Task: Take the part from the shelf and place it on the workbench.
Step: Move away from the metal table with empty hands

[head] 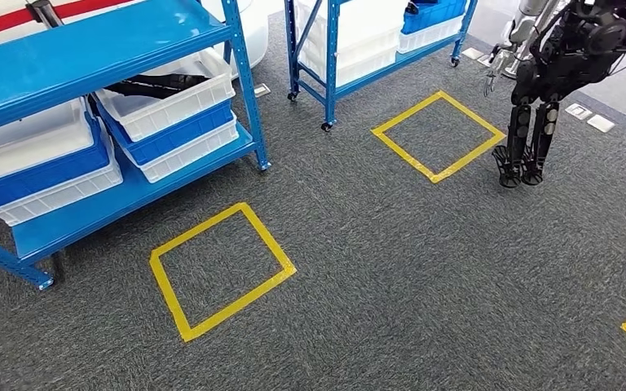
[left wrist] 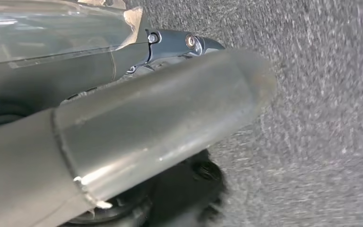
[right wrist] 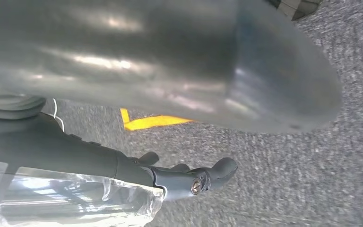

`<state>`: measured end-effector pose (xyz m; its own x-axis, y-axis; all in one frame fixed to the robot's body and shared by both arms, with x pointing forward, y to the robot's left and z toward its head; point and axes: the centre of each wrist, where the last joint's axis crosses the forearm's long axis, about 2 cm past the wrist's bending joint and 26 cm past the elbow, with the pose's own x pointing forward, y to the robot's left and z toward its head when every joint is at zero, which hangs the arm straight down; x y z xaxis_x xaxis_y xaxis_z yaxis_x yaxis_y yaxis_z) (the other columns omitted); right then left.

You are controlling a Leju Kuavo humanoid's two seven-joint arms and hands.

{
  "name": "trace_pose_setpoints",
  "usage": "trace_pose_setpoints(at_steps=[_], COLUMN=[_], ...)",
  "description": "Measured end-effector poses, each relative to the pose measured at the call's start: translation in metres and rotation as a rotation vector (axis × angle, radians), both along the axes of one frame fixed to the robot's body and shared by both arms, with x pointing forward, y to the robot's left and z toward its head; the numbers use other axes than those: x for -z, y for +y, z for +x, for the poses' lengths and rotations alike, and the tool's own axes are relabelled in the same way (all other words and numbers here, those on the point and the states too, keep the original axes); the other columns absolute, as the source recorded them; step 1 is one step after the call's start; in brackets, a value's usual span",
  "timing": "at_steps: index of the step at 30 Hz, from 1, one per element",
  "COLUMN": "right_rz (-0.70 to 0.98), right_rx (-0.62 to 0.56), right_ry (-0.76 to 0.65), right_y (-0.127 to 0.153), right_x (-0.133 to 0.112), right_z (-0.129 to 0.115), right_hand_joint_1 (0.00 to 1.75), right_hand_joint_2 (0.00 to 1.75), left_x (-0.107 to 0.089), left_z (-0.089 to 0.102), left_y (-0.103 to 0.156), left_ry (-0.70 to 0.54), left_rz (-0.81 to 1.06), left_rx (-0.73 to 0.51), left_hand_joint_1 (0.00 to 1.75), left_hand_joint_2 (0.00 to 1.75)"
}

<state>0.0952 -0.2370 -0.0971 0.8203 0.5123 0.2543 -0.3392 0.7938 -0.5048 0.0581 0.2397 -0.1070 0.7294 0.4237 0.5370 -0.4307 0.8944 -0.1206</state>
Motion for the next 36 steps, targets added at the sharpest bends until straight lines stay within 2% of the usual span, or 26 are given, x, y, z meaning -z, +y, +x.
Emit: trace_pose_setpoints(at_steps=[14, 36], right_rz=[-0.006, -0.017], right_rx=[0.001, -0.008], right_ry=[-0.009, -0.036], right_y=[-0.003, 0.0], right_x=[0.002, 0.001], right_z=[-0.011, -0.006], right_hand_joint_1=[0.0, 0.0], right_hand_joint_2=[0.0, 0.0], left_x=[0.0, 0.0], left_z=[0.0, 0.0], left_y=[-0.002, 0.001], left_ry=[-0.01, -0.013], left_rz=[0.002, 0.015], left_rx=[0.008, 0.008], left_hand_joint_1=[0.0, 0.0], left_hand_joint_2=[0.0, 0.0])
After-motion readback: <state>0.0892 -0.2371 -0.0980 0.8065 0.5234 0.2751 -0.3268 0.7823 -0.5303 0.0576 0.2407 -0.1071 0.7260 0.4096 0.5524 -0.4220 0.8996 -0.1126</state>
